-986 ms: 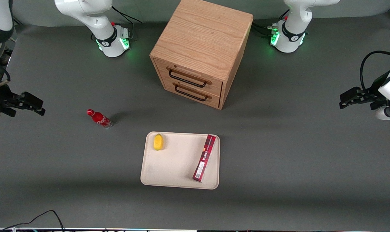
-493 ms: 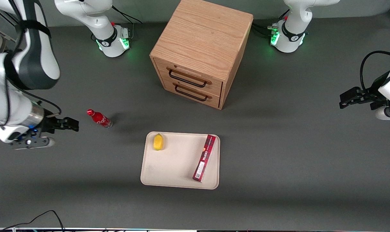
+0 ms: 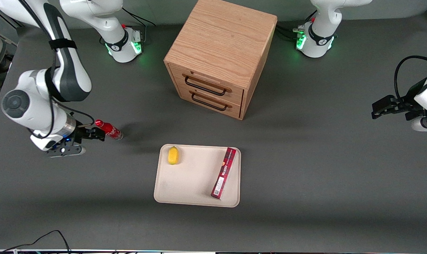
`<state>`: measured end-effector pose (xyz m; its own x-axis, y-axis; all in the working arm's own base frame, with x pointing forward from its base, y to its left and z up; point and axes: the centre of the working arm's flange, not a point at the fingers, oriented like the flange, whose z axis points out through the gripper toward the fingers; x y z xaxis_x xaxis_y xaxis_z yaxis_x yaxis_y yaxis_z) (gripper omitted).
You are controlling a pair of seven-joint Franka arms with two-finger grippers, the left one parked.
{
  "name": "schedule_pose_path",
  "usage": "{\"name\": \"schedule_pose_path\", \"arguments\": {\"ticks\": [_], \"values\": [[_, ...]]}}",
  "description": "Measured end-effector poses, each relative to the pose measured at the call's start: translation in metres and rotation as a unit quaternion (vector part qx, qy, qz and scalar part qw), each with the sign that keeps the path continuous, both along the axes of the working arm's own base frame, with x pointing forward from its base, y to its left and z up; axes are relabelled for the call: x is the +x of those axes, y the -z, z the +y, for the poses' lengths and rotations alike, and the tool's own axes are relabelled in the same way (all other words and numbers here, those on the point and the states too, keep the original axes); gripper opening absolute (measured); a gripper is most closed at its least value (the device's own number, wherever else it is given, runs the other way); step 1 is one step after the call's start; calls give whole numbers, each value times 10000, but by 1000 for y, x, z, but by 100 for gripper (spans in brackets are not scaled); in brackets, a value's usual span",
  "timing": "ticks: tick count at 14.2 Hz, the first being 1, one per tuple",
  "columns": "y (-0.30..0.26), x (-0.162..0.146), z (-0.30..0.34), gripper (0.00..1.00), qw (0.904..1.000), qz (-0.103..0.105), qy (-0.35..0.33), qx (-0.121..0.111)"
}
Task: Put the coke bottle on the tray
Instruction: 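Reach the right gripper down to the red Coca-Cola bottle and grasp it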
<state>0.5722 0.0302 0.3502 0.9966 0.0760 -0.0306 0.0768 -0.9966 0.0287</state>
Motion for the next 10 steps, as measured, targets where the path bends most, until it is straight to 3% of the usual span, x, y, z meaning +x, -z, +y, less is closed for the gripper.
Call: {"name": "schedule_pose_path", "arguments": {"ticks": [7, 10], "values": [[11, -47, 3, 83, 9998, 175, -30, 56], [17, -57, 2, 52, 9997, 213, -27, 62]]}}
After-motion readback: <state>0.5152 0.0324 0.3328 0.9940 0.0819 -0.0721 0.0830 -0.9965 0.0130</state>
